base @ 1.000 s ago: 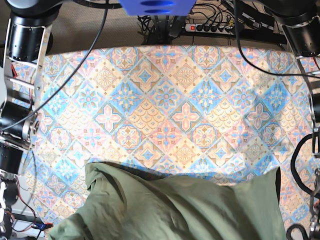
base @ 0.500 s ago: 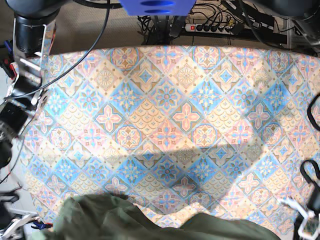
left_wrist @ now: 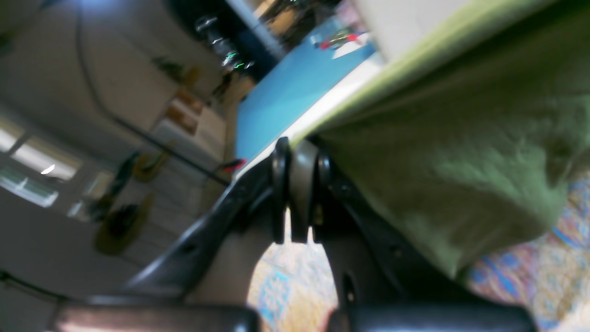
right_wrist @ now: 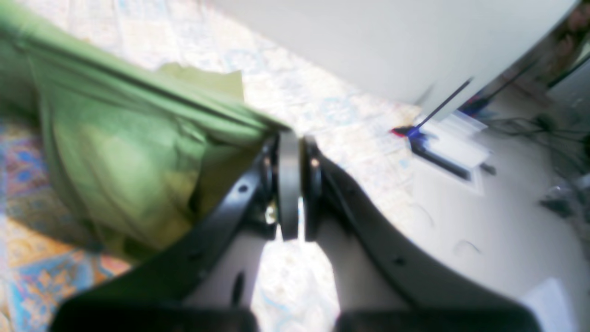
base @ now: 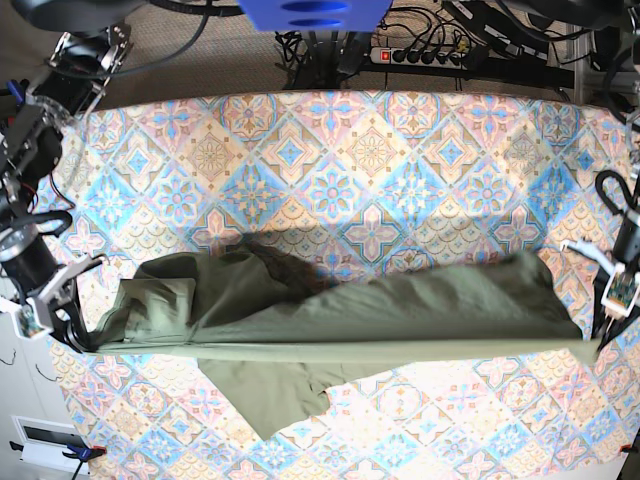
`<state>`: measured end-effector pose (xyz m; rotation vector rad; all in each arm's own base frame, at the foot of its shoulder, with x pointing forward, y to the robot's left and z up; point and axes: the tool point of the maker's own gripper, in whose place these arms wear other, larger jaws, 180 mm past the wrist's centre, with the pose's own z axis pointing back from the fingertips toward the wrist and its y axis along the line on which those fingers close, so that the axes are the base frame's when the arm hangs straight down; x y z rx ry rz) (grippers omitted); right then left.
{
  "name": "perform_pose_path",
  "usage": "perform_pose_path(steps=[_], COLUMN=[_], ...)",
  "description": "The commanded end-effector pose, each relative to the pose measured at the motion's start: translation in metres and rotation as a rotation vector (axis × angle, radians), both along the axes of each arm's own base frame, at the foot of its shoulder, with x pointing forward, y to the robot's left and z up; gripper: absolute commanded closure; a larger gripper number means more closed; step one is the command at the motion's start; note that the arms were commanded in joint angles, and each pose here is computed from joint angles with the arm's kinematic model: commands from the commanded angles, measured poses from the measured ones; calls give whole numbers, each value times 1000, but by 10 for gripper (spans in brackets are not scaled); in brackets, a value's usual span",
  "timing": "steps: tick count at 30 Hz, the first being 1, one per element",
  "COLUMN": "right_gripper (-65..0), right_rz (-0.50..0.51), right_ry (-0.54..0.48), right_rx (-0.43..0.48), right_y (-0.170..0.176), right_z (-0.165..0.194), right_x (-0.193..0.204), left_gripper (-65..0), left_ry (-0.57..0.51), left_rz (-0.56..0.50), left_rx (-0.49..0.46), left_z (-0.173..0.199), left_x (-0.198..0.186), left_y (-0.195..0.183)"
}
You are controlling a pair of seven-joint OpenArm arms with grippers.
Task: Layout the t-shirt on the table in an organized manner, then fold the t-shirt properly
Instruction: 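Swing the held shirt up and lay it flat across the table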
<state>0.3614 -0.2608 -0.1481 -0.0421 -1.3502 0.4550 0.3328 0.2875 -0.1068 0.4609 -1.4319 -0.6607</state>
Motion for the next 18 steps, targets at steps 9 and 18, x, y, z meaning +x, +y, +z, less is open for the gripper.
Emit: perform_pose_path(steps=[9,18], right_gripper=[-7,-7], right_rz=[12,16], right_ry=[99,253], right_rx=[73,80], right_y=[-5,-1], right_z=[-36,-84], right_x=[-36,-67], left_gripper=[0,0], left_ry=[120,372], left_rz=[123,113], left_rx=[2,0], left_z=[-42,-115], left_x=[-38,-82], left_y=[34,28])
